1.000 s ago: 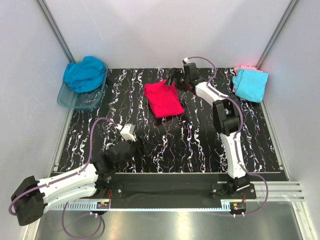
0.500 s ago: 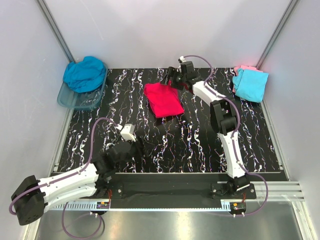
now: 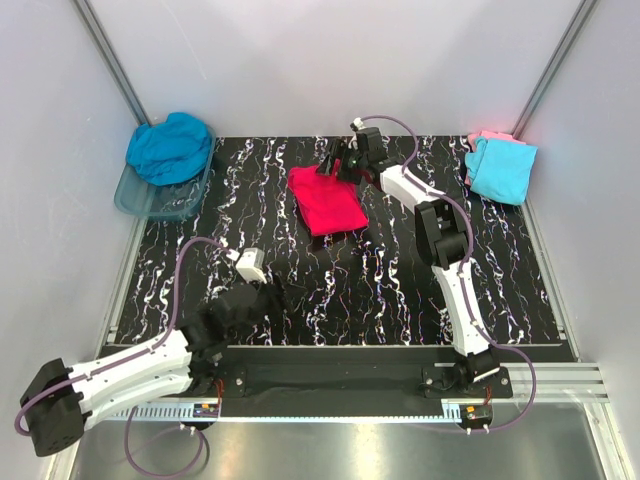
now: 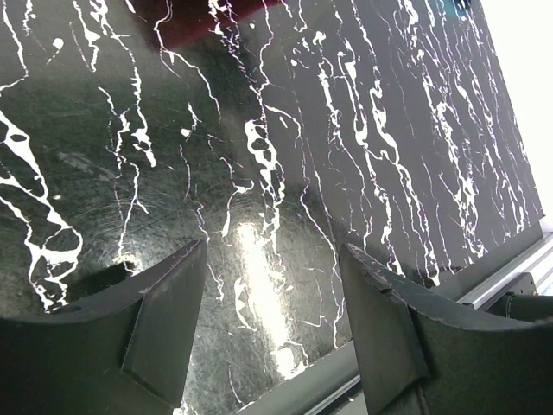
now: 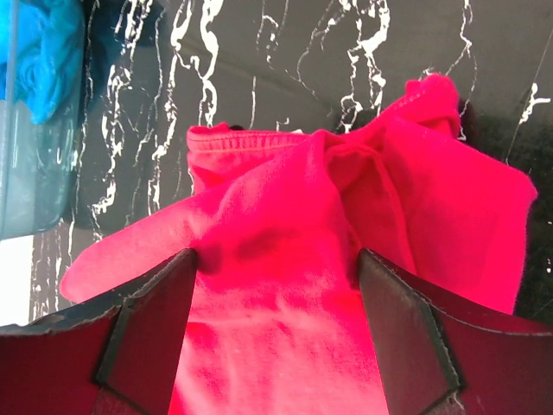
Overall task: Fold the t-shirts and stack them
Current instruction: Fold the tshirt
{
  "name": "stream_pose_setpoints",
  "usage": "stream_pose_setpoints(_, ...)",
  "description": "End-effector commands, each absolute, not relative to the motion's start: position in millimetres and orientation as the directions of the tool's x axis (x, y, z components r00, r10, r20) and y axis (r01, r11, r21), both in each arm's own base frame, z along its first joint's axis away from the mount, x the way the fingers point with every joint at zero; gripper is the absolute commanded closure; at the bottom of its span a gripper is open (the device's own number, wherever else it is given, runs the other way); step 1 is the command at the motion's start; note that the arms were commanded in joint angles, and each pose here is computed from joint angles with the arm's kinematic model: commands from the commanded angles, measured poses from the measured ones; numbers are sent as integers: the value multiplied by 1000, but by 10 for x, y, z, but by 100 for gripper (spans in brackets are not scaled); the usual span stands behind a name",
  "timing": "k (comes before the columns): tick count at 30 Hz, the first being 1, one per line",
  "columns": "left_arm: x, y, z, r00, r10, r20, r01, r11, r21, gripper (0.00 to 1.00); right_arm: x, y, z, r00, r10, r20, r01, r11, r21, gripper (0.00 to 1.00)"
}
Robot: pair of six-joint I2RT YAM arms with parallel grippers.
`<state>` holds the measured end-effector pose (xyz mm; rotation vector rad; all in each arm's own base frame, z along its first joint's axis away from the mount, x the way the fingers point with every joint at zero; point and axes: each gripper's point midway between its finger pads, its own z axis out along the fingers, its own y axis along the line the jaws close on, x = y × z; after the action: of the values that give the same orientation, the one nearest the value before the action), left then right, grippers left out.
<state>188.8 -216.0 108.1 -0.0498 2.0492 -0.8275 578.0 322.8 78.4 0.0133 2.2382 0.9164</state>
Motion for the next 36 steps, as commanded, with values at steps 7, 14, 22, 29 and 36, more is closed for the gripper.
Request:
stream_pose_setpoints(7, 1944, -2131, 1259, -551, -364, -751, 272, 773, -574, 34, 5792, 3357, 719, -740, 234, -630, -291, 734, 614, 20)
stream_pose_setpoints(14, 1941, -2103, 1255, -549, -360, -754, 266, 780, -566, 34, 5768, 3392, 675, -745, 247, -619, -293, 713, 637, 56)
stream_pose_setpoints(22, 1949, -2138, 1256, -554, -360, -751, 270, 775, -571, 34, 5751, 3292, 902, -696, 263, -668, -302, 737, 604, 95)
stream_pose_setpoints(29, 1946, -2175, 1280, -556, -361, -749, 278, 768, -577, 35, 5710, 3085, 1390, -622, 297, -725, -281, 779, 561, 100)
stream_pose_setpoints(36, 1930, -2195, 1304, -556, -364, -747, 284, 762, -582, 35, 5625, 3012, 1761, -575, 314, -755, -293, 783, 548, 100)
